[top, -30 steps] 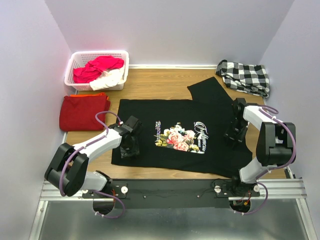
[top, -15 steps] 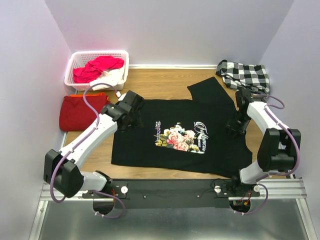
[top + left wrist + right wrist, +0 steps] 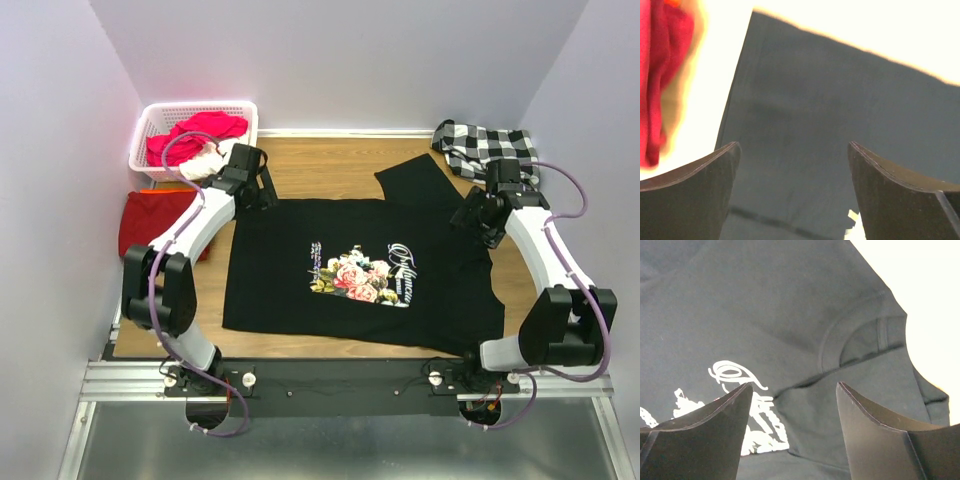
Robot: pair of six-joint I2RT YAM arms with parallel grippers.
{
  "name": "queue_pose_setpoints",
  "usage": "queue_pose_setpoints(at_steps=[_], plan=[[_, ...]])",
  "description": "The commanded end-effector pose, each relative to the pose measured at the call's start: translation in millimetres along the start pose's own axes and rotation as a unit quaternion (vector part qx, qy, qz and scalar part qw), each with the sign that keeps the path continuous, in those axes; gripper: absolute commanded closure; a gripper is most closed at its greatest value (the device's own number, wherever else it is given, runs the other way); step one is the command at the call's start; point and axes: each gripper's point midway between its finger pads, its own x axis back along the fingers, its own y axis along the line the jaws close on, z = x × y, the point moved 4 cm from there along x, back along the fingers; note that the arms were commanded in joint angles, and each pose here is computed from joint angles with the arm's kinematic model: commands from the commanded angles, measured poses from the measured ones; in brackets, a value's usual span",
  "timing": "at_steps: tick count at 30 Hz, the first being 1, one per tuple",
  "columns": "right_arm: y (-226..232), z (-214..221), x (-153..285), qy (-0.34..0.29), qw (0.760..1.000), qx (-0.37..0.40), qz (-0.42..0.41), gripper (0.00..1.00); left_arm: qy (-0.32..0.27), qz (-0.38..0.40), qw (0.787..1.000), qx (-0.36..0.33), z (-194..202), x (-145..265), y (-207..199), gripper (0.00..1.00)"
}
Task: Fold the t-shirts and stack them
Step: Grap the side of the flattened tshirt furthest away from the robot with both arms
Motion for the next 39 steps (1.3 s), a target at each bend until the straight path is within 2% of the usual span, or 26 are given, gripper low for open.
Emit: queue_pose_setpoints(at_steps=[1, 3, 5, 6, 8, 20, 31, 34, 39], plan=[[5, -6, -15, -0.009, 1.0, -0.01, 0.003, 0.25, -0.034, 0.005, 0.999, -0.01, -32, -37, -9, 0.08], [5, -5, -20, -0.006, 1.0, -0.018, 0.007, 0.27, -0.036, -0.004, 0.999, -0.01, -42, -49, -9, 0.17], [4, -2, -22, -0.005, 1.0, -0.021, 0.007, 0.28, -0.014, -0.024, 0.999, -0.018, -35, -74, -4, 0.24], [4, -2, -23, -0.005, 1.0, -0.022, 0.007, 0.28, -0.024, -0.029, 0.999, -0.013, -48, -77, -3, 0.26], [3, -1, -23, -0.006, 1.0, -0.024, 0.009, 0.28, -0.005, -0.047, 0.999, -0.022, -43, -98, 3, 0.28], [-2, 9, -26, 0.003, 0.999, -0.036, 0.016, 0.28, 0.002, -0.081, 0.997, -0.008, -51, -133, 42, 0.29], [2, 8, -29, 0.012, 0.999, -0.037, 0.01, 0.3, 0.02, -0.065, 0.998, -0.009, -49, -159, 45, 0.32], [2, 10, -30, 0.015, 0.999, -0.037, 0.01, 0.31, 0.023, -0.055, 0.998, -0.009, -47, -162, 43, 0.34], [0, 13, -31, 0.019, 0.999, -0.036, 0.013, 0.32, 0.029, -0.049, 0.998, -0.011, -44, -167, 42, 0.43]])
